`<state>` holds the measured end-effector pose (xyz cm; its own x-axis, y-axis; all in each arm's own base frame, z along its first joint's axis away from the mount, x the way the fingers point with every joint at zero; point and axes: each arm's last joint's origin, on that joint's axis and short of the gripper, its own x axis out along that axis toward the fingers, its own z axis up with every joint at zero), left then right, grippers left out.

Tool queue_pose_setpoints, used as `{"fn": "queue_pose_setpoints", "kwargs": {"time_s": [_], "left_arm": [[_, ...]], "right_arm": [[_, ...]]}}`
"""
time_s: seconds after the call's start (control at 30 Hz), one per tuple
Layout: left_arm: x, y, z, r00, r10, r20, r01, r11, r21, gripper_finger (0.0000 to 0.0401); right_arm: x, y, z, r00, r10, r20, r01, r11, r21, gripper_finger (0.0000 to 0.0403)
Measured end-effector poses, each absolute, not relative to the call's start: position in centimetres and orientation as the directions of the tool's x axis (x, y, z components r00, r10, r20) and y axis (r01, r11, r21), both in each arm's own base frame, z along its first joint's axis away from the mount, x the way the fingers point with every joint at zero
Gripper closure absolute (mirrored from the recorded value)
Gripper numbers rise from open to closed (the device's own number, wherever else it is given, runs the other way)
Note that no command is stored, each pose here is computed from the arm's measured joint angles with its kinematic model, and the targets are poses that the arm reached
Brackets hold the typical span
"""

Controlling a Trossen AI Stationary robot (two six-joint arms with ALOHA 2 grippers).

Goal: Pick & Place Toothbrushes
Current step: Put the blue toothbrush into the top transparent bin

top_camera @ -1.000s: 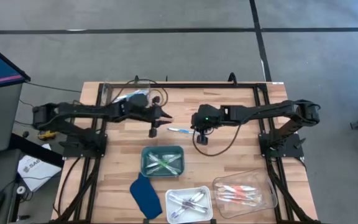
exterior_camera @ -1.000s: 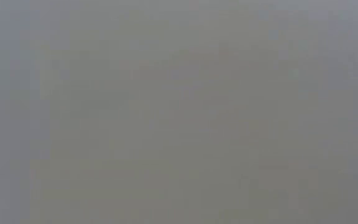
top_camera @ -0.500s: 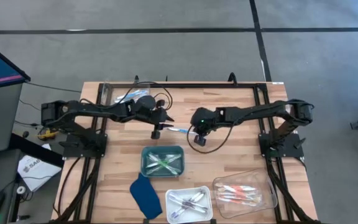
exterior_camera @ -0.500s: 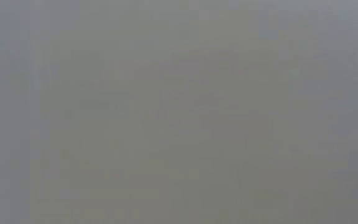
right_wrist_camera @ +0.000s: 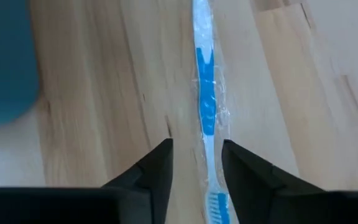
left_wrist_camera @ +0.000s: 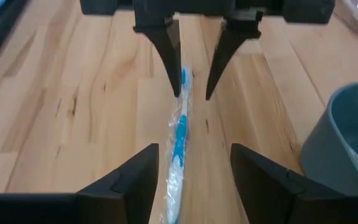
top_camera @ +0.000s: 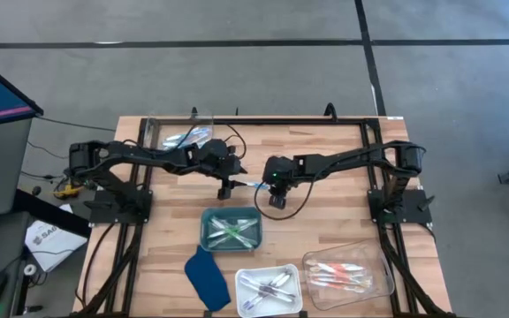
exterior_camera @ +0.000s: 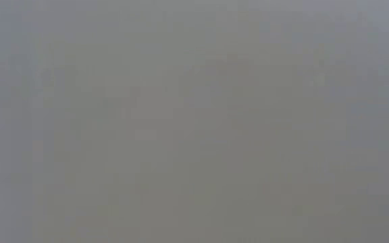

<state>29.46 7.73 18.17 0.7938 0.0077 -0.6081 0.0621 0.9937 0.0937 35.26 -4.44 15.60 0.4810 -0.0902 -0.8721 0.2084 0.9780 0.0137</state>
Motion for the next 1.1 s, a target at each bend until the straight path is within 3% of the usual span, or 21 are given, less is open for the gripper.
{"fn": "queue_pose_setpoints", "kwargs": {"time_s": [0.47, 0.77, 1.1], "left_arm": [[29.5, 7.7, 18.4, 0.805, 0.009, -0.594, 0.062, 0.993, 0.098, 0.0205], [29.6, 7.3, 18.4, 0.804, -0.003, -0.594, 0.073, 0.993, 0.094, 0.0210], [29.2, 7.5, 17.9, 0.766, -0.001, -0.643, 0.065, 0.995, 0.075, 0.0215]], "right_arm": [[36.0, -4.9, 14.1, 0.486, -0.096, -0.869, 0.189, 0.982, -0.002, 0.0232], [35.9, -6.4, 12.5, 0.444, -0.106, -0.890, 0.229, 0.973, -0.002, 0.0247], [36.9, -6.1, 12.7, 0.537, -0.115, -0.836, 0.213, 0.977, 0.002, 0.0275]]}}
